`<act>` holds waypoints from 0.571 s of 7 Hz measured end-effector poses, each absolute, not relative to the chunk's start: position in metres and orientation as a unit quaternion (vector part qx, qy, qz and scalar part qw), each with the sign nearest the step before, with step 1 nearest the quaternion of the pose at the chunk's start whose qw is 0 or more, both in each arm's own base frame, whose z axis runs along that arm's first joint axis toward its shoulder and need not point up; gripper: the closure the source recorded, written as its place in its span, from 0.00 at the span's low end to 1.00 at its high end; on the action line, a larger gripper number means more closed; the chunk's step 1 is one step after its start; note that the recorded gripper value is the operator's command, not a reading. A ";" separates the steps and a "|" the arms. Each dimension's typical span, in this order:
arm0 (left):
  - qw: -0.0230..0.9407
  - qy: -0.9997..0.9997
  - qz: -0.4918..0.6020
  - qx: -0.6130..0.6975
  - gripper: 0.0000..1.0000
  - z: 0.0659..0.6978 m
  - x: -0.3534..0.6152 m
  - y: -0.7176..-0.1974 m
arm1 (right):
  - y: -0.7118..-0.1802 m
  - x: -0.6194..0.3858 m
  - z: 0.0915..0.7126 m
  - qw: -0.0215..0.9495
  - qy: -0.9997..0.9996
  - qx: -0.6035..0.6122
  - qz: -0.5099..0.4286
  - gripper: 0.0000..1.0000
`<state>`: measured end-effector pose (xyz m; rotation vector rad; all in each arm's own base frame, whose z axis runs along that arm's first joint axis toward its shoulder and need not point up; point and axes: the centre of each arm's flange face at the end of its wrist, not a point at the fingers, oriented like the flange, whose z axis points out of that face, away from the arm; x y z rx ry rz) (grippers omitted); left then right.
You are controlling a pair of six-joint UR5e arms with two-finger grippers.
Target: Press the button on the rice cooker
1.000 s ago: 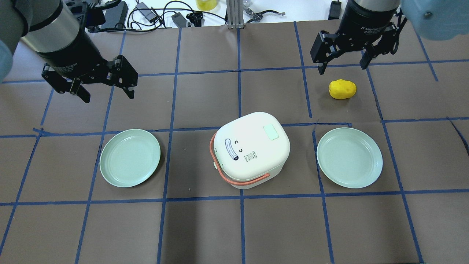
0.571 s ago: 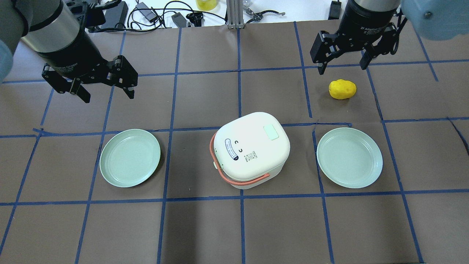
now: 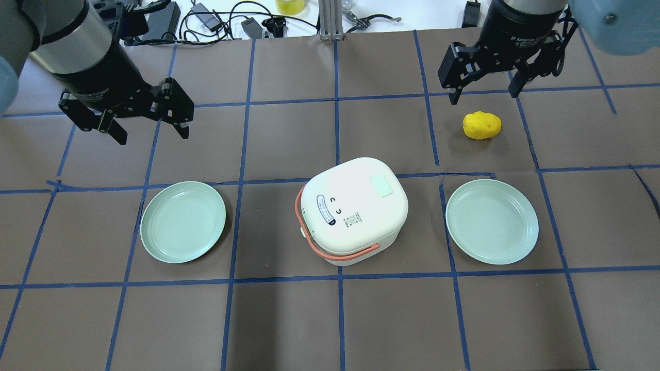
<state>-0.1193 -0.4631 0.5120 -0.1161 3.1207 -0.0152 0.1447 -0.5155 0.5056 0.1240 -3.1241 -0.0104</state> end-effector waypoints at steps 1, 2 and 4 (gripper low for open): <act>0.009 0.999 -0.005 -0.037 0.00 0.512 -0.119 -0.463 | -0.515 0.145 0.505 0.008 -0.999 0.040 -0.004 0.00; 0.009 0.999 -0.005 -0.037 0.00 0.512 -0.119 -0.463 | -0.515 0.145 0.505 0.008 -0.999 0.040 -0.005 0.00; 0.009 0.999 -0.005 -0.037 0.00 0.512 -0.119 -0.463 | -0.514 0.146 0.504 0.008 -0.999 0.040 -0.008 0.00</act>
